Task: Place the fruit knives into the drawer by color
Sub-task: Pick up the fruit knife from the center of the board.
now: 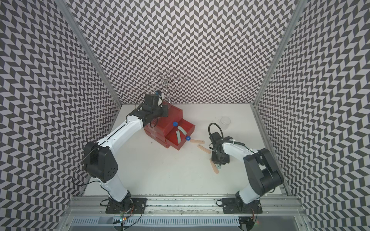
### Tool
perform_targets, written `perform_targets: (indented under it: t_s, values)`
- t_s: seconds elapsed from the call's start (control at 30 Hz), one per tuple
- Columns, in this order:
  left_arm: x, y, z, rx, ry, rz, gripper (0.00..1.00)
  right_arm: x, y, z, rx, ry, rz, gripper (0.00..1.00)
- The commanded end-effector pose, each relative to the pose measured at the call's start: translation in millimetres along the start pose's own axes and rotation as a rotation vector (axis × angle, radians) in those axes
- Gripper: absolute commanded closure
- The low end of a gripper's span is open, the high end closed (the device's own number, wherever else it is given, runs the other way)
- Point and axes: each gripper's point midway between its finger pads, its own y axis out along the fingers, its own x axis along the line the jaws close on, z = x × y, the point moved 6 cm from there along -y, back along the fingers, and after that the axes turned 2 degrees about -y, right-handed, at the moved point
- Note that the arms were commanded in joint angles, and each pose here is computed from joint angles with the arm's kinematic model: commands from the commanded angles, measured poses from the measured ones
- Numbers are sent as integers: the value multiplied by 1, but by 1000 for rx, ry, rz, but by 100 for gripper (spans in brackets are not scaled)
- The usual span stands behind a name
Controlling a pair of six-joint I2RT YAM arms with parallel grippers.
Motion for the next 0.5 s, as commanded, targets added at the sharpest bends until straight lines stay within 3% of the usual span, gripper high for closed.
perform_targets:
  t_s: [0.0, 0.47]
  values:
    - [28, 29, 96, 403, 16, -120, 100, 5, -6, -15, -50, 2, -18, 86]
    - [30, 29, 95, 402, 13, -124, 100, 10, -24, -30, -93, -9, -31, 86]
